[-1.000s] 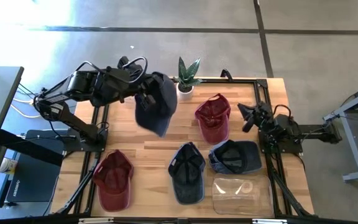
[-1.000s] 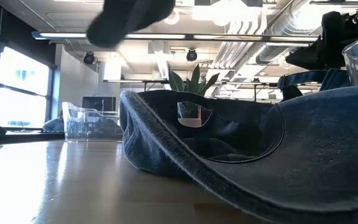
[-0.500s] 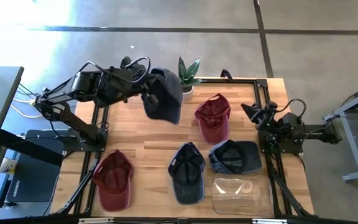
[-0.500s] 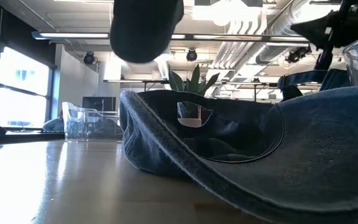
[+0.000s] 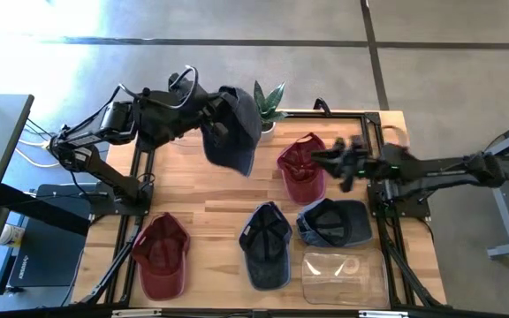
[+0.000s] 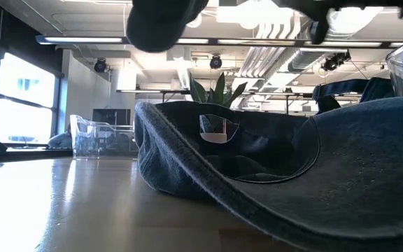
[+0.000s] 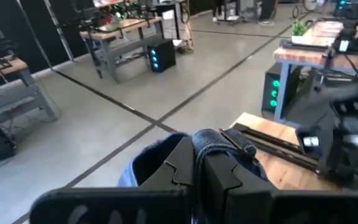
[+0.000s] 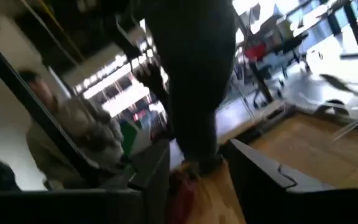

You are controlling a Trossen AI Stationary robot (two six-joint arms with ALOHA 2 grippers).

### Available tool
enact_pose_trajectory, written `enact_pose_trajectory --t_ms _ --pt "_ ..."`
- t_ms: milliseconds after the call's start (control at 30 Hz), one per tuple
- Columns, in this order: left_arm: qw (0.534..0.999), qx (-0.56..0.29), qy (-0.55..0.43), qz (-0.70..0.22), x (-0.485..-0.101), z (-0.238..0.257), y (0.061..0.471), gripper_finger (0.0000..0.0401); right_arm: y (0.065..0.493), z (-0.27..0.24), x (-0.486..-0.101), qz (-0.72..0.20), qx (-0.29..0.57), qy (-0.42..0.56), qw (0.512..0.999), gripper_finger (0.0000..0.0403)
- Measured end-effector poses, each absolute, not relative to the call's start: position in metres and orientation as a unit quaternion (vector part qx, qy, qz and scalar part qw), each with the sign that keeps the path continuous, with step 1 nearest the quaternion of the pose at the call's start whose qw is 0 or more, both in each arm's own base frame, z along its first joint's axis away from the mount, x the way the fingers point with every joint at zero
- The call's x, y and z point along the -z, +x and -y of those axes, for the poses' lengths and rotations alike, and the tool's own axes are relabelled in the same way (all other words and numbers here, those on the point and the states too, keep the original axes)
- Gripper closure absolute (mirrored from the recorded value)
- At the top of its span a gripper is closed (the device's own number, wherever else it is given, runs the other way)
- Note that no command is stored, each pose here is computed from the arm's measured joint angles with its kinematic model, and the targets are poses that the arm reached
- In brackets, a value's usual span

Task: Pick & Place hat
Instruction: Put the left blue cap into the top transparent bin

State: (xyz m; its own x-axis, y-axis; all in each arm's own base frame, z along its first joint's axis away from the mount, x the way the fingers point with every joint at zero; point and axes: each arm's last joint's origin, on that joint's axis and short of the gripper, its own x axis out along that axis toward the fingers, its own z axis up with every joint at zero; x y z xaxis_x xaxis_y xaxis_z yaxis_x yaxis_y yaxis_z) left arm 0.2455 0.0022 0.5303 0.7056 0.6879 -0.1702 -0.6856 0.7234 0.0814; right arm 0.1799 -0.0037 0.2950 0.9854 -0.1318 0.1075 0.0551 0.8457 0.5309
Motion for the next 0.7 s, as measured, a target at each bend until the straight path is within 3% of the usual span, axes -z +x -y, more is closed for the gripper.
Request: enact_pose_trajectory --t_ms 133,267,467,700 --pt "0.915 -0.393 0.011 -0.091 -0.531 -0.003 0.245 0.0398 0.227 0.001 -0.305 -0.013 0.049 0.217 0.975 0.0166" --pt "0.912 -0.401 0.022 -0.086 -0.533 -0.004 0.245 0.0398 0.271 -0.003 -0.308 -0.055 0.116 0.173 0.976 0.0127" --pt "0.912 -0.399 0.038 -0.09 -0.534 -0.004 0.245 0.0398 0.328 -0.012 -0.309 -0.069 0.168 0.139 0.974 0.0125" --pt "0.916 -0.385 0.056 -0.096 -0.536 -0.003 0.242 0.0398 0.378 -0.027 -0.308 -0.071 0.169 0.142 0.973 0.0148"
